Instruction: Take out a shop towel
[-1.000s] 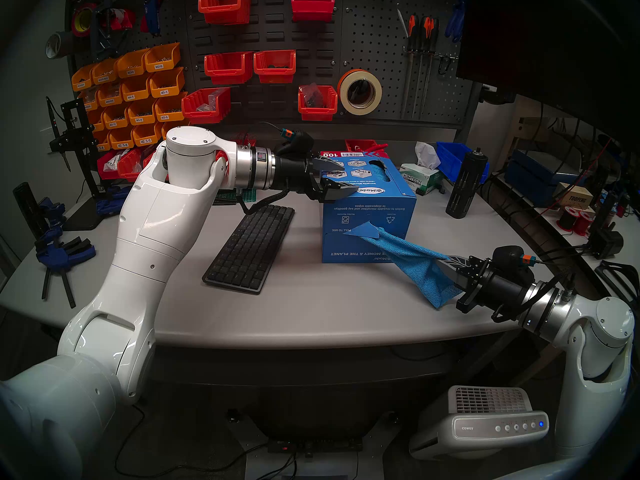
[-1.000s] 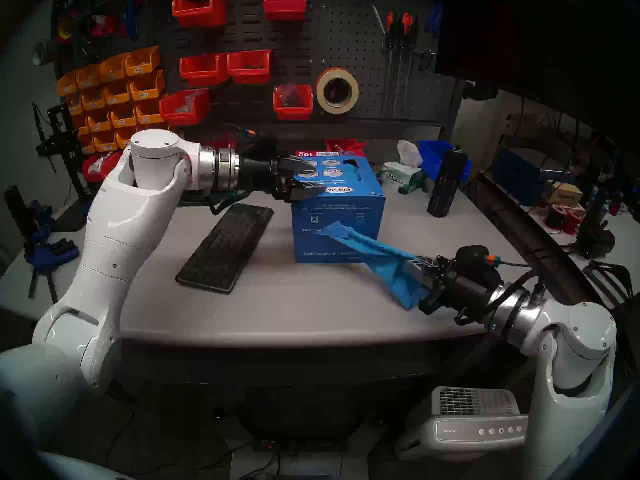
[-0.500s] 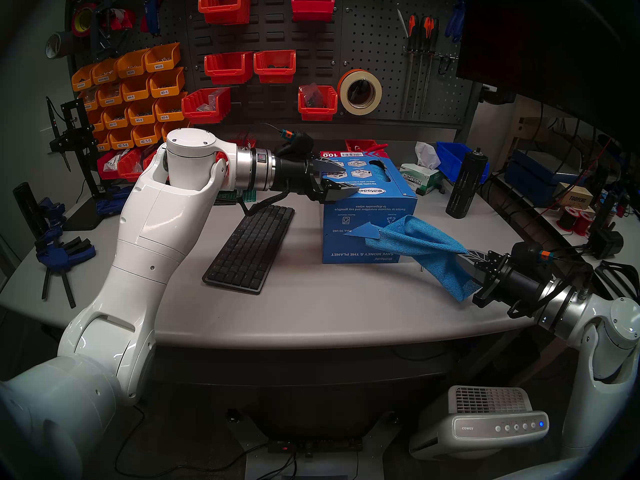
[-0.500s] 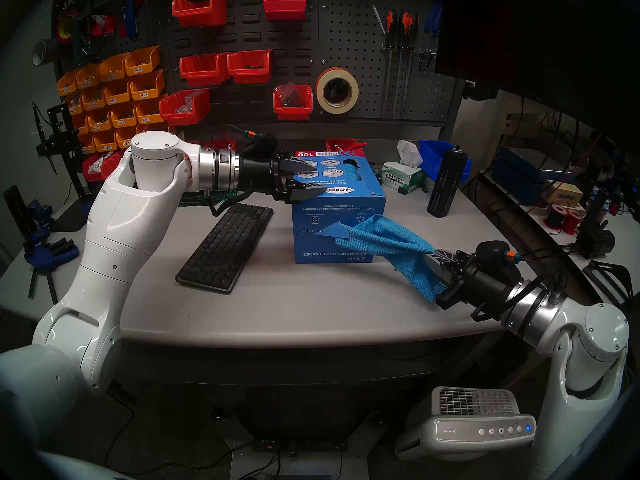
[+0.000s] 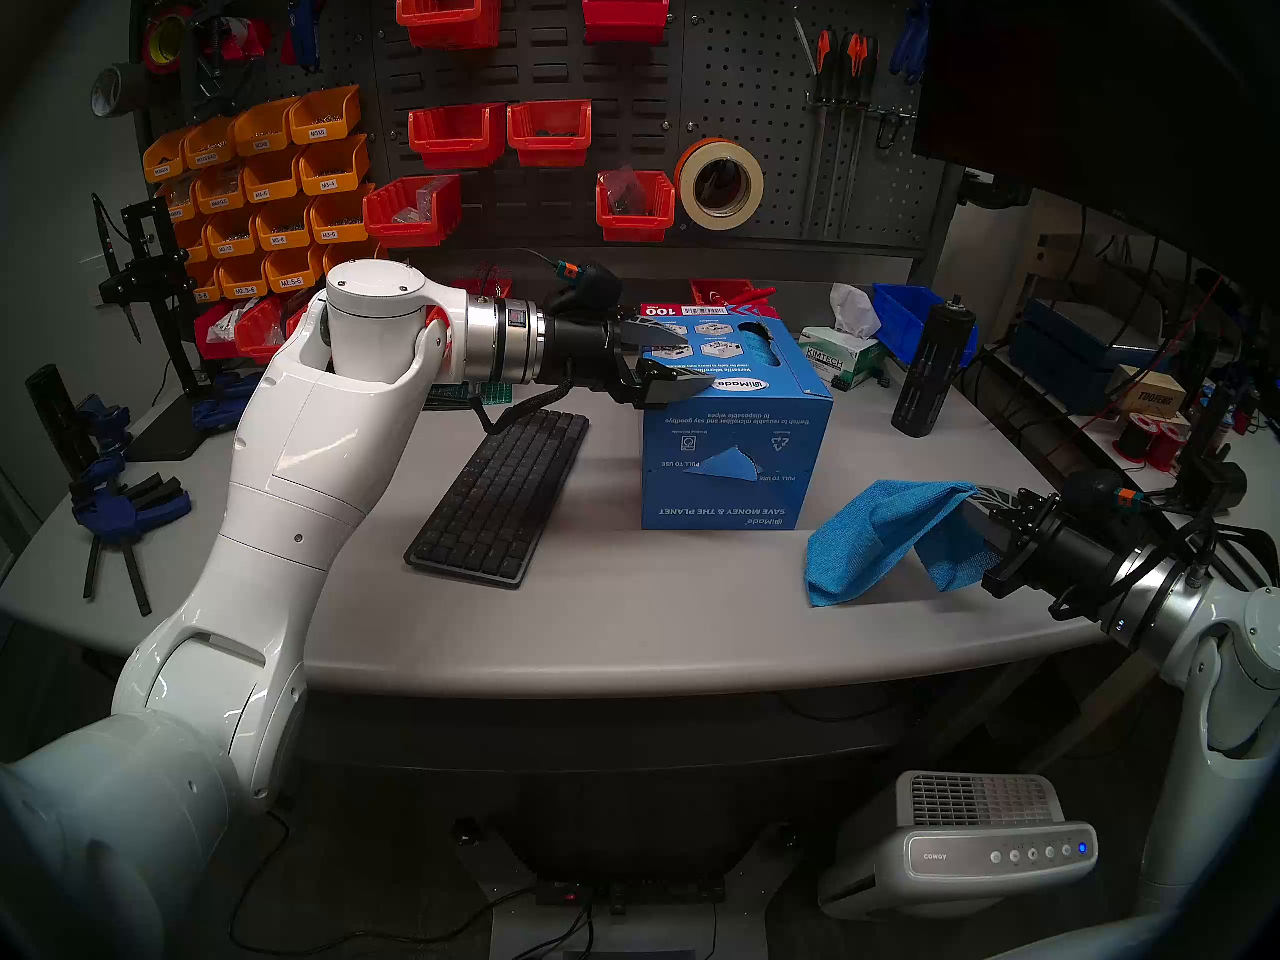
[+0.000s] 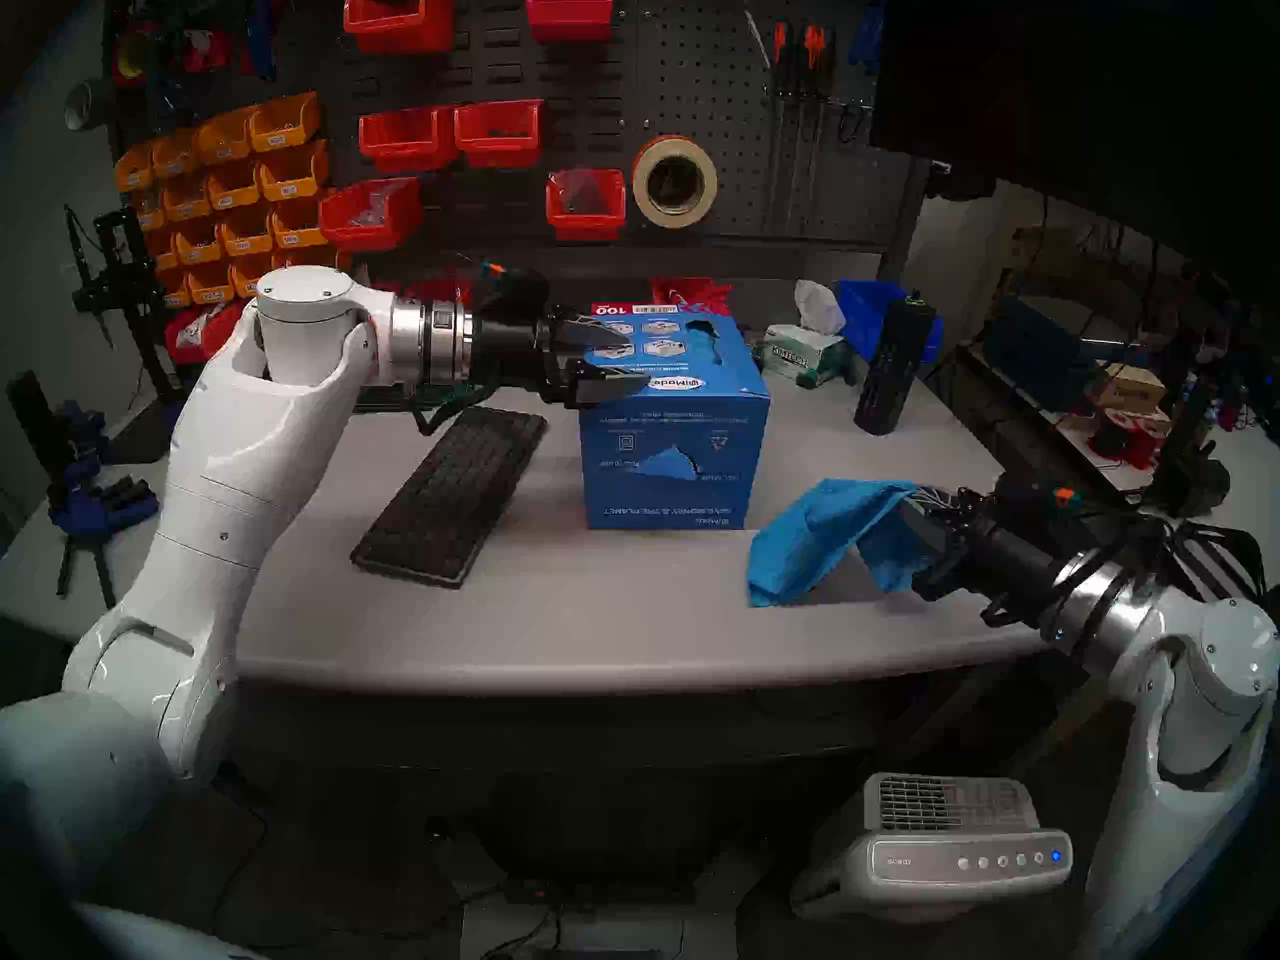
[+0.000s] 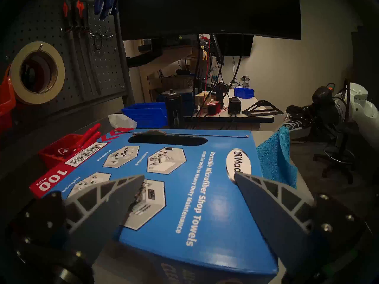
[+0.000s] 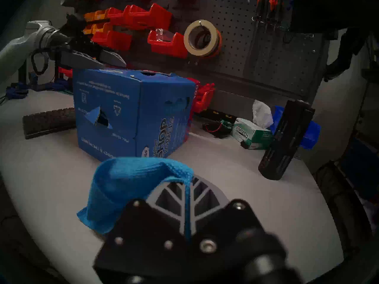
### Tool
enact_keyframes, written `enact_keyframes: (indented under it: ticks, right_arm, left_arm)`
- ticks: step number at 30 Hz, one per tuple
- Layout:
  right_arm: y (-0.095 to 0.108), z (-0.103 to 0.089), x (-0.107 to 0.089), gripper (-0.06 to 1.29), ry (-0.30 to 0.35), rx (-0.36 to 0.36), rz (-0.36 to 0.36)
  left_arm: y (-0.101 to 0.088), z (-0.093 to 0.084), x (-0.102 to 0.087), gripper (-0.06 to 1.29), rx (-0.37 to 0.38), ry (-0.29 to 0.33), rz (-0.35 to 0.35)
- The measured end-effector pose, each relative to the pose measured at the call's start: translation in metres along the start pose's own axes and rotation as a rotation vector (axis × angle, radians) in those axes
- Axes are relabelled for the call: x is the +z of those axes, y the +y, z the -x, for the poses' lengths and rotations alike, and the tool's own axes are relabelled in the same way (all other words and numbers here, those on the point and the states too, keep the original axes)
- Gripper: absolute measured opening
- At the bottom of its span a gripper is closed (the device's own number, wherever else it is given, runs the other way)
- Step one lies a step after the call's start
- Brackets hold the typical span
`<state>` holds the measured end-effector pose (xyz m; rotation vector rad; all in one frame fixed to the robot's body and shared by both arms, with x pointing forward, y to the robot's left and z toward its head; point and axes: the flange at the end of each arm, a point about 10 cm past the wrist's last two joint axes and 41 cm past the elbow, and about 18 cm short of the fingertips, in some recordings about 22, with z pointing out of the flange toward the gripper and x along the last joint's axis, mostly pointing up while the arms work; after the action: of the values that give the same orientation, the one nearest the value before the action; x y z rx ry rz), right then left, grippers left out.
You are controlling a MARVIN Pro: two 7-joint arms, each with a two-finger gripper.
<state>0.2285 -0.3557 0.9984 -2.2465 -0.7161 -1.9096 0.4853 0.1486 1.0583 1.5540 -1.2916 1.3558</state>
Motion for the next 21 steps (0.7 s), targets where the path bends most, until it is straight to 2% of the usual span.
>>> enact_keyframes:
  ticks: [5,11,21]
  right_arm:
    - [0.004,-0.006,0.002,-0.04,0.006,-0.011,0.002]
    - [0.007,-0.017,0.015,-0.04,0.029,-0.035,-0.018]
    - [0.020,-0.054,0.029,-0.04,0.091,-0.141,-0.007]
  left_arm:
    - [0.000,0.001,-0.002,1.21,0.001,0.004,-0.001]
    - [0.000,0.002,-0.003,1.21,0.002,0.009,-0.002]
    - [0.001,0.003,-0.005,1.21,0.002,0.015,-0.006]
